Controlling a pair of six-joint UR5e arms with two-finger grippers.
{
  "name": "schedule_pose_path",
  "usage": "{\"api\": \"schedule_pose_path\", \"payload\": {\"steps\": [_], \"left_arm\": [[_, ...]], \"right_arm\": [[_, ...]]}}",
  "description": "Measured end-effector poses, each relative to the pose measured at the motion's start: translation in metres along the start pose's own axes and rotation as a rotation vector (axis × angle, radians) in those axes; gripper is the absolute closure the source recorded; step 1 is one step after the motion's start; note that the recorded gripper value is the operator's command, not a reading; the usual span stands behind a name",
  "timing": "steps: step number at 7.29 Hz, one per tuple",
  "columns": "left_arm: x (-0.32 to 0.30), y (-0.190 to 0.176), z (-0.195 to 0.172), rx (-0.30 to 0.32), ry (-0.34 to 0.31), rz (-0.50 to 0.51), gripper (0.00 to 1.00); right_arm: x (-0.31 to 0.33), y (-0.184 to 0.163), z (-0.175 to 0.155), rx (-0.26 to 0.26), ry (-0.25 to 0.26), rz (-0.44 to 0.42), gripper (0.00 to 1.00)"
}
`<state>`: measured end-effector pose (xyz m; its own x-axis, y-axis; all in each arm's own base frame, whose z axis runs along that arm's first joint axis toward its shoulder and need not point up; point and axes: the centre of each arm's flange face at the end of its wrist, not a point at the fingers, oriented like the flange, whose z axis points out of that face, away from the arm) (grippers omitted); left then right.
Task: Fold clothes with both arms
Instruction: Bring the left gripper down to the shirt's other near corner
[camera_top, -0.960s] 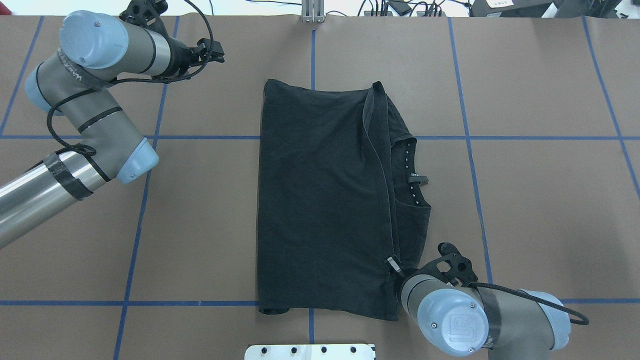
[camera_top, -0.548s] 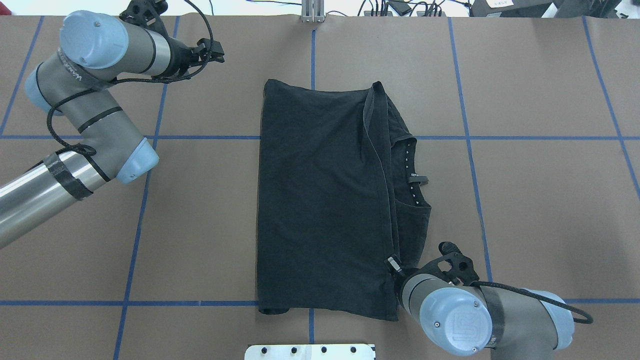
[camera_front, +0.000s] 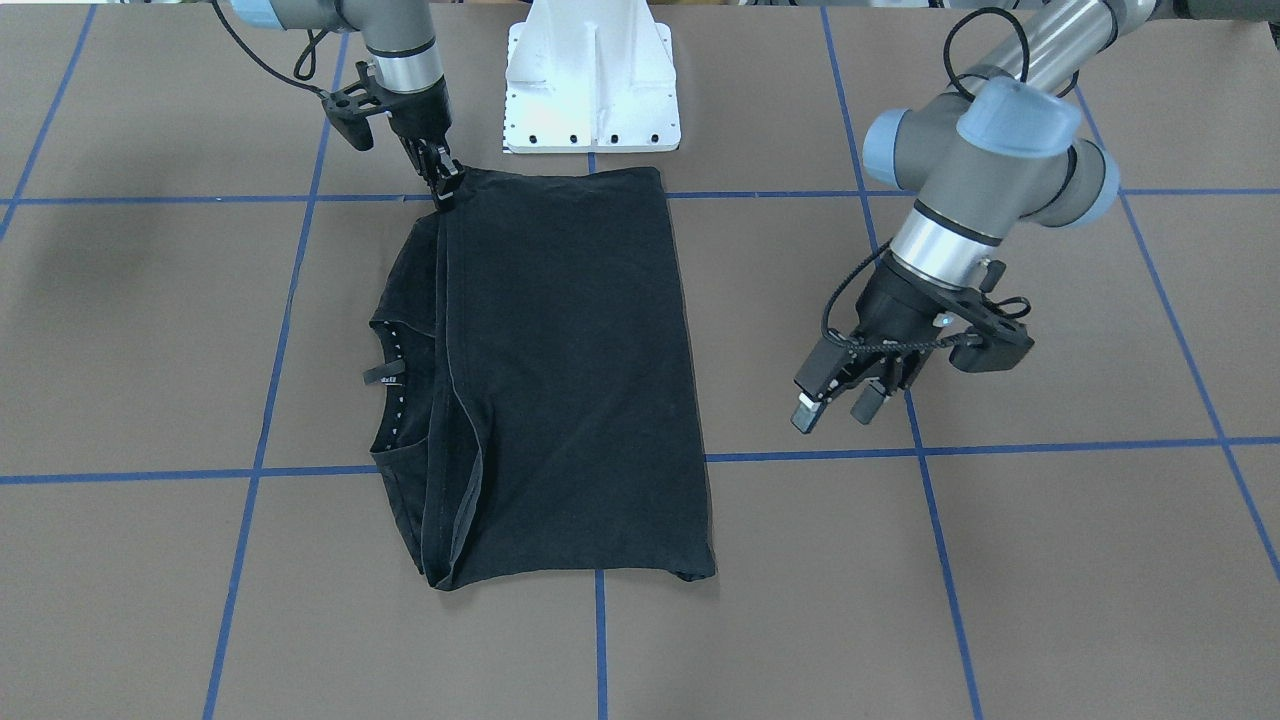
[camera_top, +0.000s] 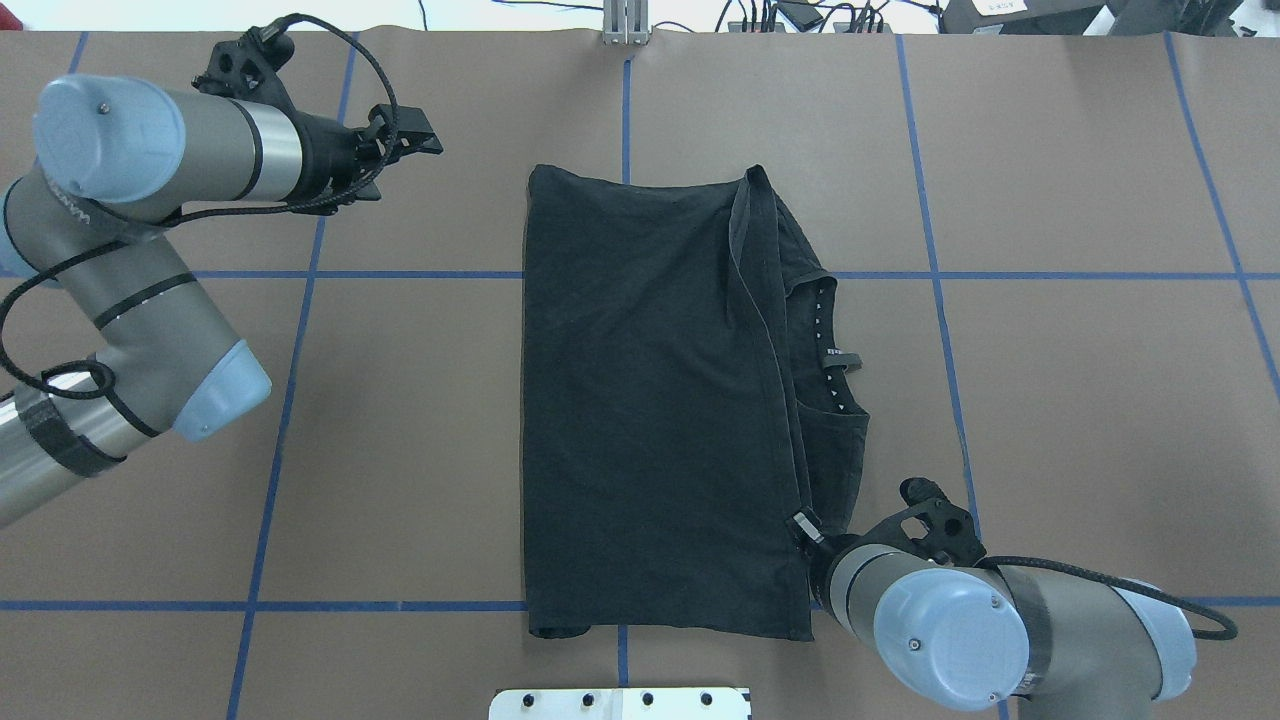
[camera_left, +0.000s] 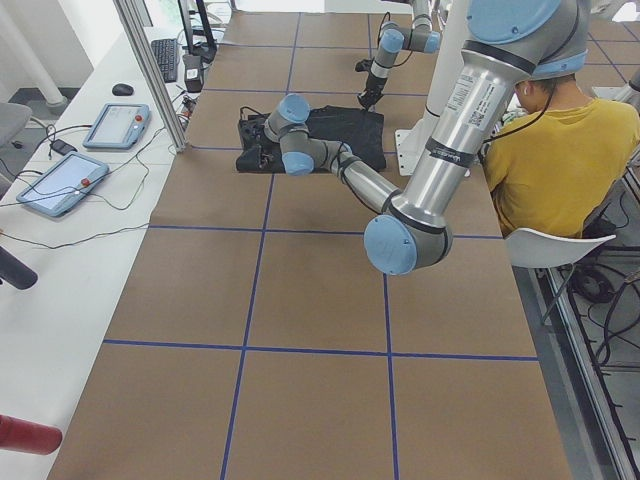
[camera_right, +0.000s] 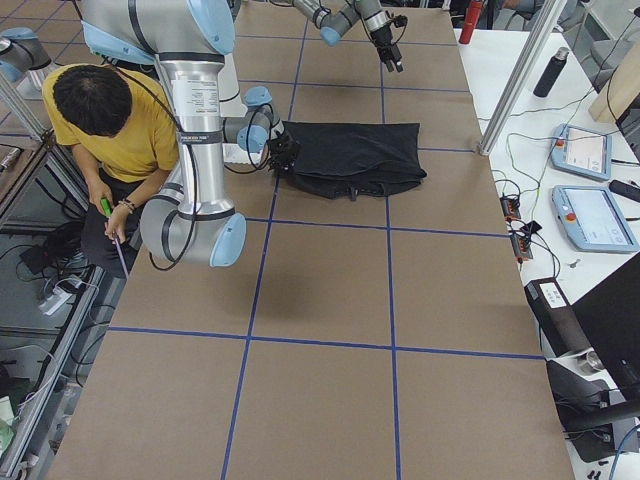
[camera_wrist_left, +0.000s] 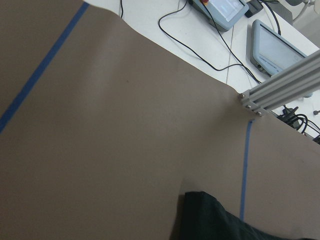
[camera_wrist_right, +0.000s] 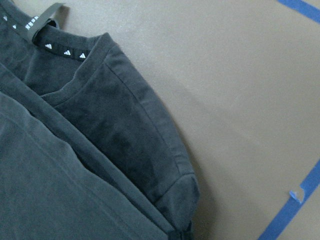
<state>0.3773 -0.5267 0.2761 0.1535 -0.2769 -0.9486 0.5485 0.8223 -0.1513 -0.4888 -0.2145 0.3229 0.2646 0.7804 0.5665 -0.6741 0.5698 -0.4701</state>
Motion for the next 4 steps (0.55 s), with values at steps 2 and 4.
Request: {"api": "schedule_pose_path", "payload": {"steps": [2, 4], "left_arm": [[-0.005, 0.101, -0.019, -0.095, 0.044, -0.102, 0.0], [-0.027, 0.184, -0.031, -0.183, 0.023, -0.172, 0.1]], "right_arm": [[0.0, 0.001, -0.001, -0.004, 0.0, 0.0, 1.0], [0.0, 0.001, -0.001, -0.006, 0.001, -0.001, 1.0]]}}
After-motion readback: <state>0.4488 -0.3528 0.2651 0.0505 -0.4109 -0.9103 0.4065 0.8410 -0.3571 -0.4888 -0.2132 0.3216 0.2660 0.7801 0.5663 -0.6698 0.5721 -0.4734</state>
